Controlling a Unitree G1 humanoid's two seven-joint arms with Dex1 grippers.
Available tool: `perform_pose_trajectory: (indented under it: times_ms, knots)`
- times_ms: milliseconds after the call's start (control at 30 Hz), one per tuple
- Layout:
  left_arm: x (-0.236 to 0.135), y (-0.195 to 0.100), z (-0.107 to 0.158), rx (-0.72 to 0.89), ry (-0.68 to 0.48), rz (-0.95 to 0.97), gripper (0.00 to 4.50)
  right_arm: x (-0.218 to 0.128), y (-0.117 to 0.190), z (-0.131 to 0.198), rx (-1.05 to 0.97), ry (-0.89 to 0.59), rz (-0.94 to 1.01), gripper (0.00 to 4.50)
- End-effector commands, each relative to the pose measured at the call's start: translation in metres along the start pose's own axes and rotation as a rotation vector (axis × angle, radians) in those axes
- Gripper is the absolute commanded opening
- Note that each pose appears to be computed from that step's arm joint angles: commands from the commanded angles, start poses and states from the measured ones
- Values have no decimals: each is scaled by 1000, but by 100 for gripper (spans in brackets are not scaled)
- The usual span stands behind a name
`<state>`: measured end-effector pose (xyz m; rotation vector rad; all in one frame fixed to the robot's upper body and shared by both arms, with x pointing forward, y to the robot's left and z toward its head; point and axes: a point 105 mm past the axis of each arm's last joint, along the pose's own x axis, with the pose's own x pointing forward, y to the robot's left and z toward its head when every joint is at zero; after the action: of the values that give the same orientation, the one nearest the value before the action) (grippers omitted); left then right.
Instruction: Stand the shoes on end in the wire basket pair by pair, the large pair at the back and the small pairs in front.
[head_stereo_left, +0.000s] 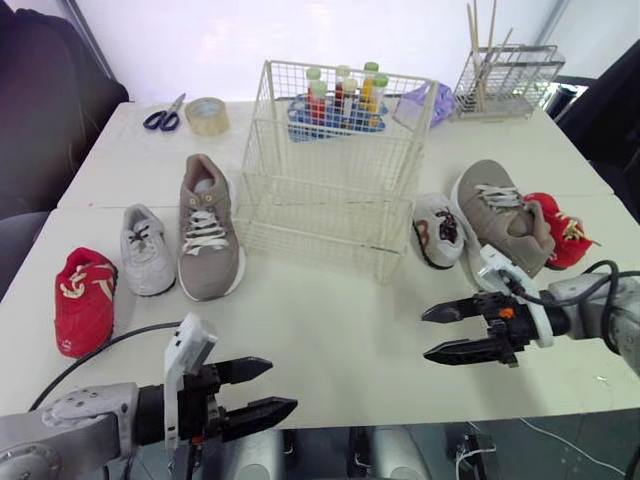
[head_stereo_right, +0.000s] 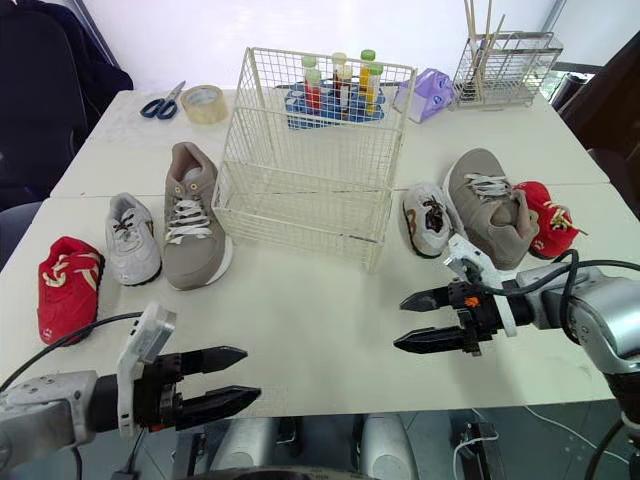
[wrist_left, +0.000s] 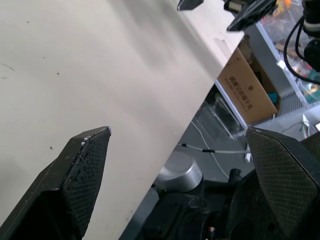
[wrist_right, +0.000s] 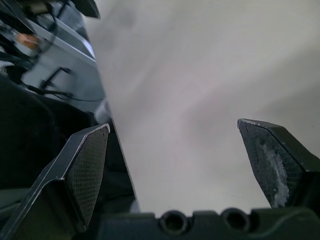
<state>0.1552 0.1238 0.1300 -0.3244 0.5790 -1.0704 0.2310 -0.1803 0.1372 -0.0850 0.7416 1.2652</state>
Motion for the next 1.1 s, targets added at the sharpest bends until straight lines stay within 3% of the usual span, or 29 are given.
perform_pose_trajectory:
  times_ms: [33, 533, 833, 967, 1100]
  knots:
    - [-1, -2, 5, 17, -17, -5, 450, 1, -1, 1, -62, 18, -26, 447]
    - [-2, 4, 11, 27, -37, 12, 450, 2, 2, 10, -34, -42, 60, 447]
    - [-14, 21, 17, 83, -7, 59, 450, -16, -5, 15, -97, 32, -51, 447]
    - [-36, 36, 47, 193, -14, 119, 450, -56, 1, 72, -231, -21, -158, 447]
    - [-54, 34, 76, 304, 9, 116, 450, -76, 18, 130, -394, -78, -185, 447]
